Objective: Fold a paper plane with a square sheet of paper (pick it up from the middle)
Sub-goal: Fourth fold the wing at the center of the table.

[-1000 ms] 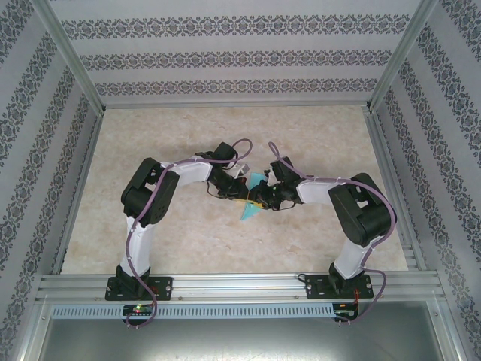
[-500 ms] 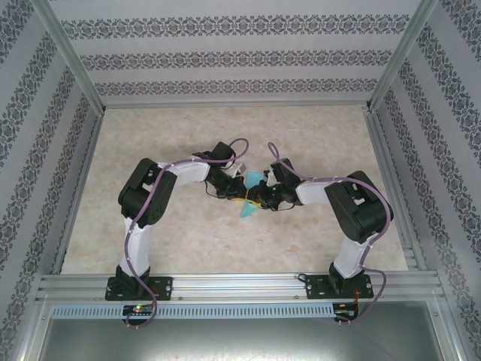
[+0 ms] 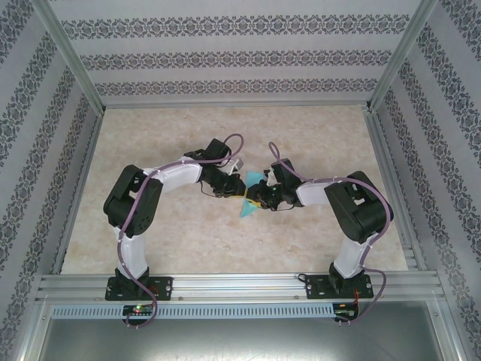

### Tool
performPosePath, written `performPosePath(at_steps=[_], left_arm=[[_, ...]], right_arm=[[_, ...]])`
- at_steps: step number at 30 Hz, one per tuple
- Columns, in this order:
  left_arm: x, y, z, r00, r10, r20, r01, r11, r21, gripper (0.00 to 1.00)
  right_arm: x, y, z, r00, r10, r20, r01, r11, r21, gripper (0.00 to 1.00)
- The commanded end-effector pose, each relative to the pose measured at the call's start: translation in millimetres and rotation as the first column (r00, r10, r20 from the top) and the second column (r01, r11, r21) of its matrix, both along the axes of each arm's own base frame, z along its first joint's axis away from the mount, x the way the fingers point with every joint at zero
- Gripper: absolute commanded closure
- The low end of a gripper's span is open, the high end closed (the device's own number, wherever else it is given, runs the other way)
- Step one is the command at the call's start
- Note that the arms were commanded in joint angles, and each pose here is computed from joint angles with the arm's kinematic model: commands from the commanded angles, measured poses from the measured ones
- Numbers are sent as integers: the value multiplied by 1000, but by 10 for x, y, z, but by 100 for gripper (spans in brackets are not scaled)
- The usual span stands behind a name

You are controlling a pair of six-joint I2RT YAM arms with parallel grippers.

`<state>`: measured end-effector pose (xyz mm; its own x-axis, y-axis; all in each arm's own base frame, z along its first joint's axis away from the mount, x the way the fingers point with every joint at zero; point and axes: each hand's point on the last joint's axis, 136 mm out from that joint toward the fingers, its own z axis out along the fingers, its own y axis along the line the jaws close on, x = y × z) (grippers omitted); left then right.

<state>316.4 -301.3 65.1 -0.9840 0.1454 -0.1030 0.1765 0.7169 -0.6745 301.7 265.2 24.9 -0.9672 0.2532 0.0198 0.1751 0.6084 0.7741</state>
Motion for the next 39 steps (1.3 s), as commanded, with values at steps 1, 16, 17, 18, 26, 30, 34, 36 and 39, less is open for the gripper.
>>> performPosePath(at_steps=[1, 16, 17, 18, 26, 30, 34, 36, 39], left_arm=[[-39, 54, 84, 999, 29, 17, -29, 999, -15, 82], [-258, -73, -105, 1000, 17, -20, -18, 998, -55, 78], [-259, -87, -105, 1000, 14, -17, -15, 998, -56, 78], [-268, -100, -115, 1000, 12, -19, -13, 998, -58, 78], [-326, -86, -278, 999, 2, -32, -2, 1000, -18, 77], [-352, -55, -357, 999, -1, -33, 2, 1000, 12, 77], [-379, -39, -426, 999, -11, -34, 12, 999, 40, 77], [-396, -30, -450, 999, -16, -36, 18, 999, 51, 77], [-404, -14, -486, 999, -21, -36, 24, 997, 67, 78]], right_arm=[[-38, -53, -67, 999, -27, -28, 27, 1000, -4, 73], [-65, -55, -17, 998, -39, -40, 39, 999, 3, 74], [-68, -54, -15, 998, -40, -44, 40, 999, 4, 74], [-62, -53, -3, 998, -42, -41, 42, 999, 5, 74], [-73, -65, 13, 998, -49, -44, 49, 999, 6, 77], [-69, -66, 26, 998, -54, -45, 55, 998, 13, 78], [-52, -52, 69, 998, -53, -37, 54, 998, 21, 78], [-50, -47, 83, 998, -53, -36, 54, 998, 24, 78], [-44, -41, 112, 998, -53, -31, 54, 998, 29, 78]])
